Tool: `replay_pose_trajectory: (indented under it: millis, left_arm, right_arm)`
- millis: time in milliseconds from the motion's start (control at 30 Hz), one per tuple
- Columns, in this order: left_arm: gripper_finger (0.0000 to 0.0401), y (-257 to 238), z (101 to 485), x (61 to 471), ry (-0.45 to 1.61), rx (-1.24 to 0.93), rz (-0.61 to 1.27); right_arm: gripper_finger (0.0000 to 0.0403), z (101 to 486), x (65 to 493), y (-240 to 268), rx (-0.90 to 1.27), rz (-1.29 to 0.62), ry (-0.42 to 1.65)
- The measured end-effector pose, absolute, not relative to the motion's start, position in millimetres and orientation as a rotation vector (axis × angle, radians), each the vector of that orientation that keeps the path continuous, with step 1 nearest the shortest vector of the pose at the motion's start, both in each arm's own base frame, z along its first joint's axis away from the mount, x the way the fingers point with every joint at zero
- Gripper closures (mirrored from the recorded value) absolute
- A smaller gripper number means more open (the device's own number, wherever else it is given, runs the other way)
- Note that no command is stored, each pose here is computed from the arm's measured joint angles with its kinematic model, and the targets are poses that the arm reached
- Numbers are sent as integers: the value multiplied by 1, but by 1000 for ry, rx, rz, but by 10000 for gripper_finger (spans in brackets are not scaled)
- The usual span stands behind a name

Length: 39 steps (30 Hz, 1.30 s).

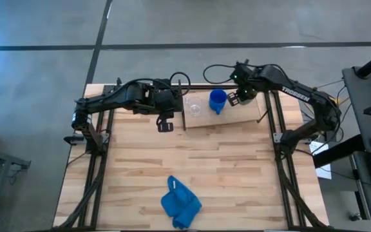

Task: Stack small to large cups/mugs on shelf
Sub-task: Put the green cup on the shelf

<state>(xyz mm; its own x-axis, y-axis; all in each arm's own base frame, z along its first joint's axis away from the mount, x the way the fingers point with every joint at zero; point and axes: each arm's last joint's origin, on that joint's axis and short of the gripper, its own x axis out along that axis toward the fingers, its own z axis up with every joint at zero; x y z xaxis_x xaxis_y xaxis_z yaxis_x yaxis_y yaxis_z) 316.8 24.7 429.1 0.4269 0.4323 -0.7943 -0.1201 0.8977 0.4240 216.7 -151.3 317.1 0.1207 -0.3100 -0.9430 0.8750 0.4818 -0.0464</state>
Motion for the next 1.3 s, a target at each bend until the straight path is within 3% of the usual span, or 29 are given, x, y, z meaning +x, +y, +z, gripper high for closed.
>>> replay_pose_trajectory:
  millis: [467,1300]
  left_arm:
    - [333,25,429,317,1079,325,352]
    - [333,25,429,317,1080,326,352]
  right_arm:
    - [394,286,233,-171,675,-900,1252]
    - [390,276,236,-174,672,-907,1265]
